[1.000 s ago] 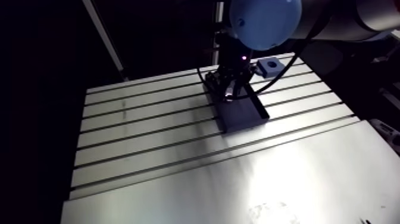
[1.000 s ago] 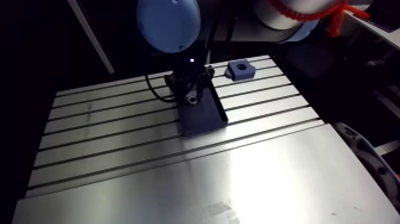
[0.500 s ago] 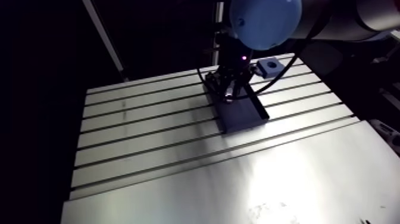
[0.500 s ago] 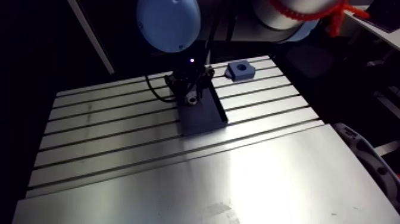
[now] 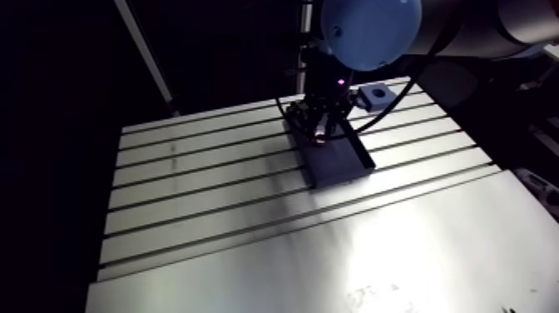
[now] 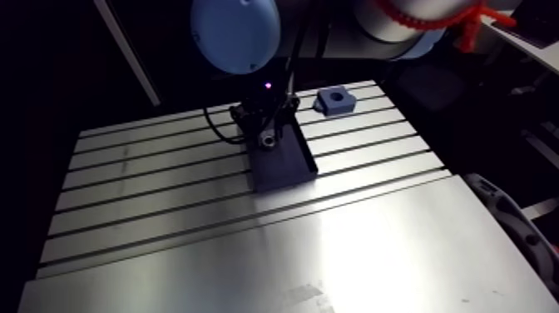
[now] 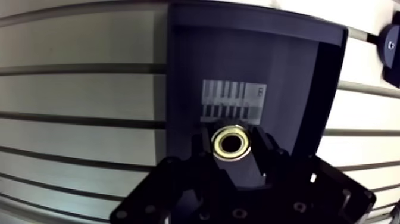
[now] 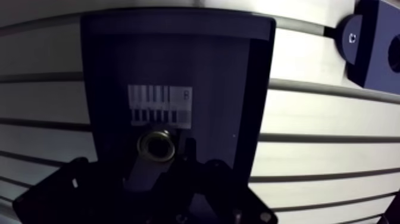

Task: Pick up the bearing and press it into the housing until flush.

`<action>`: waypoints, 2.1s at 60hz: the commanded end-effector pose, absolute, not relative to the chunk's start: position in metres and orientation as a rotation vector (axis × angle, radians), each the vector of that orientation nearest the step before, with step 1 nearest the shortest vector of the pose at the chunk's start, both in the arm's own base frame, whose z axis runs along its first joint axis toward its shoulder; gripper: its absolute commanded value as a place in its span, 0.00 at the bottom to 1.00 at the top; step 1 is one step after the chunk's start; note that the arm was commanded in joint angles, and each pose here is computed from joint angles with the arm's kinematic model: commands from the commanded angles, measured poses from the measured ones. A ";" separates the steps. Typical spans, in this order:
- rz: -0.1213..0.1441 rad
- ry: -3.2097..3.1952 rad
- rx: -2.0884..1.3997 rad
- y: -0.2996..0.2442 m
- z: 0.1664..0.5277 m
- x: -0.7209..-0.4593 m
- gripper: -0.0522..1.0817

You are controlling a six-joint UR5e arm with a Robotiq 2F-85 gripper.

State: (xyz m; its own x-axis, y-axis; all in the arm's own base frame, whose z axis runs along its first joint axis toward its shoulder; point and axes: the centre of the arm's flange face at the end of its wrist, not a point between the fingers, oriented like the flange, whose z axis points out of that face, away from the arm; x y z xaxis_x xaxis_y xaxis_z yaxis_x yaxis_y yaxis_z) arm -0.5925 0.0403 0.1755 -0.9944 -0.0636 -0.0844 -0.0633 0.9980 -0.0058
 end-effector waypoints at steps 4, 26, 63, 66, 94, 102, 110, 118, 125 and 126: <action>-0.003 3.059 -0.096 0.042 0.186 -0.593 0.52; -0.008 3.033 -0.083 0.049 0.217 -0.593 0.52; 0.006 3.069 -0.025 0.136 0.258 -0.633 0.53; 0.008 3.069 -0.020 0.139 0.258 -0.635 0.53; 0.034 3.076 0.061 0.186 0.247 -0.650 0.54; 0.033 3.078 0.084 0.198 0.243 -0.651 0.54; 0.044 3.092 0.089 0.208 0.244 -0.655 0.54; 0.042 3.093 0.104 0.218 0.234 -0.659 0.55; 0.041 3.089 0.097 0.222 0.227 -0.665 0.54; 0.041 3.089 0.097 0.222 0.227 -0.665 0.54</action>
